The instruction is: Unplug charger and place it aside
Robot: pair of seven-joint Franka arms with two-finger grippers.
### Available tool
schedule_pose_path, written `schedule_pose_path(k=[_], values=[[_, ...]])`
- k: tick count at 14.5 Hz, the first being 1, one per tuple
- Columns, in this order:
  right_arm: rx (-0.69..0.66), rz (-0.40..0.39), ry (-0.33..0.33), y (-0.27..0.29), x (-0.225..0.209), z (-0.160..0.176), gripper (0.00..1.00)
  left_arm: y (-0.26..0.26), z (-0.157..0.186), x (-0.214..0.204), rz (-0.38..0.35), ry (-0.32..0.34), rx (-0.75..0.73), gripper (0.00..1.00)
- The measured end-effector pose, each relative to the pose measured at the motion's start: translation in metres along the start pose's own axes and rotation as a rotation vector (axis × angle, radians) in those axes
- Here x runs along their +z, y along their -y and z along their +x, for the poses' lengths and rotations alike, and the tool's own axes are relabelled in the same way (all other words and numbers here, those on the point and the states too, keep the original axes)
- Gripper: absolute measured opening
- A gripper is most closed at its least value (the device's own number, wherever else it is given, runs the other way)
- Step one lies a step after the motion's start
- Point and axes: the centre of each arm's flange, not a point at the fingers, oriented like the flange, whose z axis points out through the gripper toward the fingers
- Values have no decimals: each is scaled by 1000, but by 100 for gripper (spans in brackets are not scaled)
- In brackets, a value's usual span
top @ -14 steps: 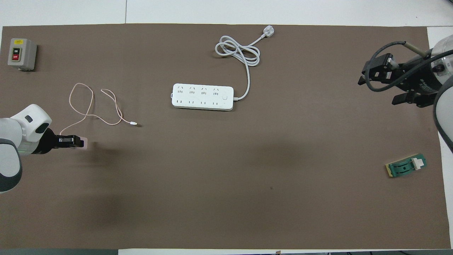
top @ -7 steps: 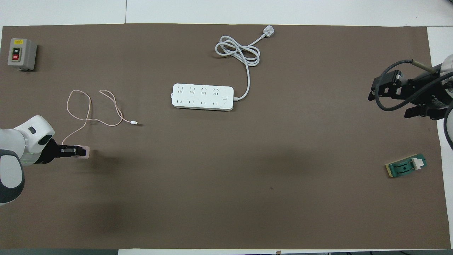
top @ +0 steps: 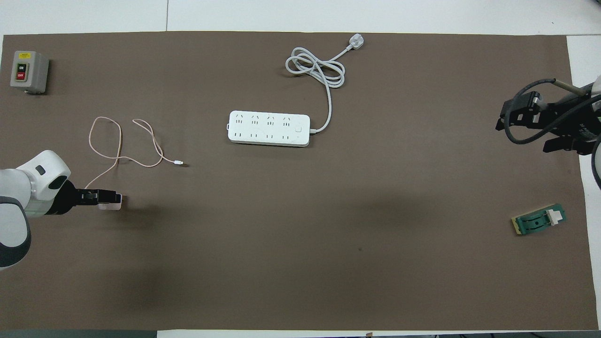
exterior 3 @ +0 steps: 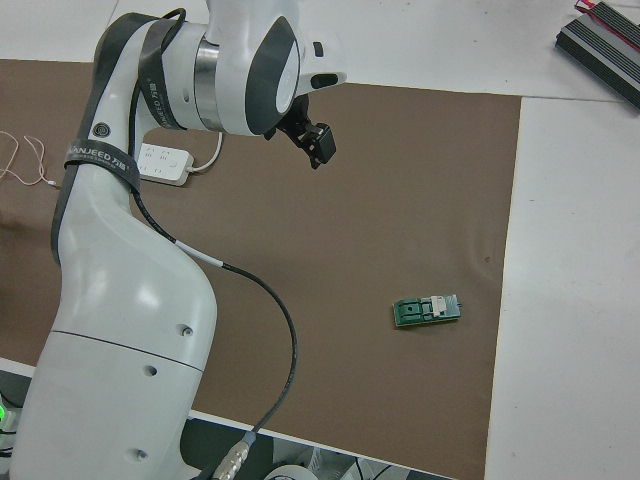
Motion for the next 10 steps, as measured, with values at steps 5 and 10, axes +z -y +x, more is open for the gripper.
schedule_pose_path(k=[5, 10], values=[[36, 3, -12, -18, -2, 10, 100, -7, 25, -99, -53, 64, 16, 100], [28, 3, -13, -40, -3, 19, 100, 11, 31, -139, -52, 40, -22, 100]])
